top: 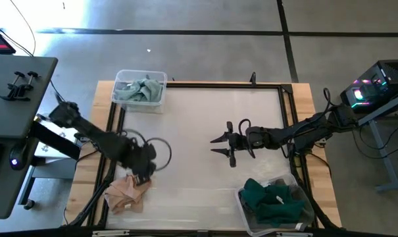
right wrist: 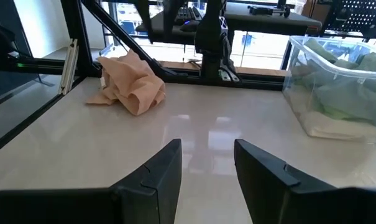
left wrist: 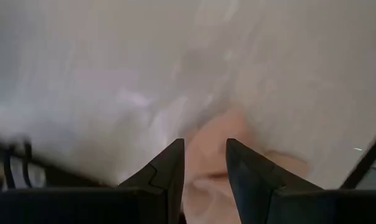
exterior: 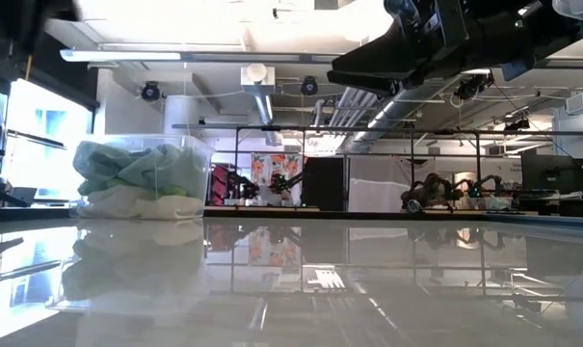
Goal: Sort towels by color in basket
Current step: Put the light orange towel into the top transparent bin
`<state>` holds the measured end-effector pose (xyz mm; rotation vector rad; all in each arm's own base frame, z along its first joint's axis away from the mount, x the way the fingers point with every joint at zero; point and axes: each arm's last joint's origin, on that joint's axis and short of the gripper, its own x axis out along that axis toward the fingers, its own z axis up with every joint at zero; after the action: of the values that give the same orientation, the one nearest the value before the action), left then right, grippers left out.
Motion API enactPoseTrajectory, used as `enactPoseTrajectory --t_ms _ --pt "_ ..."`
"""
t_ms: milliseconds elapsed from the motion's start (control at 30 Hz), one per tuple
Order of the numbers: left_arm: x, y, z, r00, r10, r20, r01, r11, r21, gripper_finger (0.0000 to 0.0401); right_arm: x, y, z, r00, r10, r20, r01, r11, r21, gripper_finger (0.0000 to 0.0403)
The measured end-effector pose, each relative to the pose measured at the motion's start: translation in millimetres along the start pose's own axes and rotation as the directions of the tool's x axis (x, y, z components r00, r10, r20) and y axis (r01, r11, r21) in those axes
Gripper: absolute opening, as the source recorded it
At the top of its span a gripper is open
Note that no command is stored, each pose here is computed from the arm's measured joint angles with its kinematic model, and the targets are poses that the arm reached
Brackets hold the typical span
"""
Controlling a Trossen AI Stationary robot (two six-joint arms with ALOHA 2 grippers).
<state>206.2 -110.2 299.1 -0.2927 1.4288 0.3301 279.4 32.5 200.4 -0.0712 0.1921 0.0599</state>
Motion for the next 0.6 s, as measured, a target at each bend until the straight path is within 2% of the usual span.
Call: enactPoseTrajectory --t_ms 133,267,333,467,600 --pt "15.0 -22.1 -12.5 0.995 0.048 -0.087 -0.055 0.995 -0.081 0.0126 0.0 0.0 0.6 1.0 0.0 0.006 0.0 1.0 -0.016 0.0145" --pt "24.1 -35.4 -21.0 0.989 0.068 -0.129 -0.084 0.989 -0.124 0.017 0.0 -0.1 1.3 1.0 -0.001 0.013 0.001 0.999 -0.035 0.0145" --pt "32.8 -37.0 -27.0 0.983 0.066 -0.17 -0.091 0.985 -0.144 0.0196 0.0 -0.1 1.6 1.0 -0.001 0.016 0.001 0.999 -0.036 0.0145" --pt "68.1 -27.5 -46.6 0.936 0.058 -0.347 -0.133 0.971 -0.197 0.0246 0.0 -0.1 1.7 1.0 -0.001 0.018 0.001 0.999 -0.04 0.0145" --pt "107.0 -22.3 -63.5 0.894 -0.043 -0.446 -0.06 0.975 -0.214 0.0276 0.0 0.3 1.7 1.0 0.014 0.018 -0.013 0.999 -0.041 0.0145"
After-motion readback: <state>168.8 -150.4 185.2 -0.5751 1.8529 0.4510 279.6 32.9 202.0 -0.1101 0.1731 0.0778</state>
